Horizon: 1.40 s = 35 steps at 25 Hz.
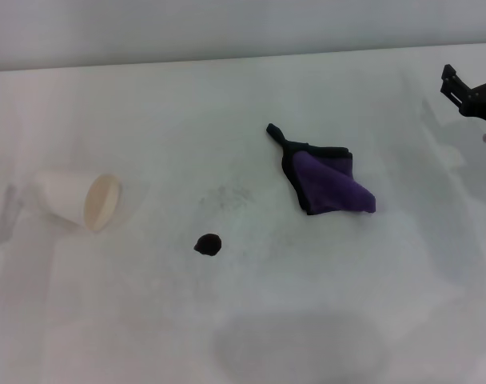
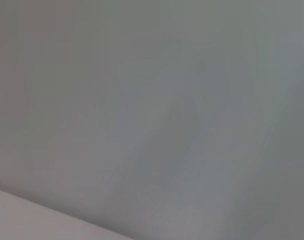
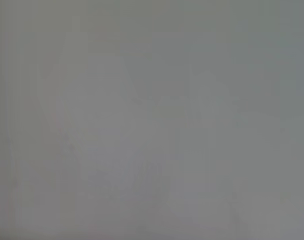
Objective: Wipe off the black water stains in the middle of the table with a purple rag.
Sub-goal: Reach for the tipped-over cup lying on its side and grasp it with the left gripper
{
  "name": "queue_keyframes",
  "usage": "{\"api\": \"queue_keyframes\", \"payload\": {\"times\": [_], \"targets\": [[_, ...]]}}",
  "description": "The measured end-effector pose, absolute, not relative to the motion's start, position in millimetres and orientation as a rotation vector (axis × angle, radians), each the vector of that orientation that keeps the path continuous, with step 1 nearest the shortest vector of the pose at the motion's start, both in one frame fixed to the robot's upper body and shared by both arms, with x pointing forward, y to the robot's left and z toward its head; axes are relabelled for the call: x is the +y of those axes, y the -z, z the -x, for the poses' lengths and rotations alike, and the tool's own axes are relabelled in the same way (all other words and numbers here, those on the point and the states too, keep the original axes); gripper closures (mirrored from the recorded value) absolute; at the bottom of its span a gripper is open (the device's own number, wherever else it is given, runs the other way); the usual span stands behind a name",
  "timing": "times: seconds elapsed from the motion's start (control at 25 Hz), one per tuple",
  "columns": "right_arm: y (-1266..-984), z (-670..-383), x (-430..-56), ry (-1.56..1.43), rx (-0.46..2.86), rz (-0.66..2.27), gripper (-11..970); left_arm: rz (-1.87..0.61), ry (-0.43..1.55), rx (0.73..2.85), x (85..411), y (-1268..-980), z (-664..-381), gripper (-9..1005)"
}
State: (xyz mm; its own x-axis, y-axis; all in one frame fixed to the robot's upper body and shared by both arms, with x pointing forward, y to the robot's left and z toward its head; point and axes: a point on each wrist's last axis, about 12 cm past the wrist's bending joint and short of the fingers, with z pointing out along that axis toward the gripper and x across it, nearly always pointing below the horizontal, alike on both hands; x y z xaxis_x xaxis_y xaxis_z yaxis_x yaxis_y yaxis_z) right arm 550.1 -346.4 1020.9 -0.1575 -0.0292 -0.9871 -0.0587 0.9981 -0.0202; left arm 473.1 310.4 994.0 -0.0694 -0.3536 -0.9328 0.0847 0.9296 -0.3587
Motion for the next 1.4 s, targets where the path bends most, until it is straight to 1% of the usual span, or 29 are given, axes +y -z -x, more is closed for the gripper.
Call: {"api": "queue_keyframes", "payload": {"times": [0.52, 0.76, 0.88, 1.08, 1.2, 1.28, 1.32, 1.4], "targets": [[-1021.3, -546.6, -347.4, -0.029, 1.713, 0.068, 115, 0.203, 0.361, 1.598, 312.3, -995.7, -474.9, 121], [-1021.6, -546.0, -348.1, -0.029, 1.710, 0.070, 116, 0.167, 0.345, 1.550, 318.4, -1004.5, -481.6, 122], [-1022.9, -546.2, -347.6, -0.033, 1.698, 0.073, 116, 0.149, 0.353, 1.505, 324.5, -1013.6, -488.3, 122], [-1024.2, -546.4, -346.9, -0.037, 1.688, 0.080, 117, 0.159, 0.382, 1.430, 344.9, -1032.1, -497.1, 123], [-1024.4, -546.3, -346.4, -0.039, 1.685, 0.081, 116, 0.065, 0.379, 1.401, 352.9, -1045.6, -501.9, 125], [-1024.4, -545.9, -346.6, -0.039, 1.684, 0.080, 116, -0.026, 0.410, 1.423, 360.7, -1054.5, -506.7, 128], [-1024.4, -545.7, -346.8, -0.039, 1.683, 0.079, 116, -0.098, 0.444, 1.455, 370.6, -1062.6, -511.9, 129], [-1024.7, -545.4, -347.5, -0.039, 1.680, 0.075, 115, -0.131, 0.460, 1.468, 375.0, -1067.0, -514.8, 131]]}}
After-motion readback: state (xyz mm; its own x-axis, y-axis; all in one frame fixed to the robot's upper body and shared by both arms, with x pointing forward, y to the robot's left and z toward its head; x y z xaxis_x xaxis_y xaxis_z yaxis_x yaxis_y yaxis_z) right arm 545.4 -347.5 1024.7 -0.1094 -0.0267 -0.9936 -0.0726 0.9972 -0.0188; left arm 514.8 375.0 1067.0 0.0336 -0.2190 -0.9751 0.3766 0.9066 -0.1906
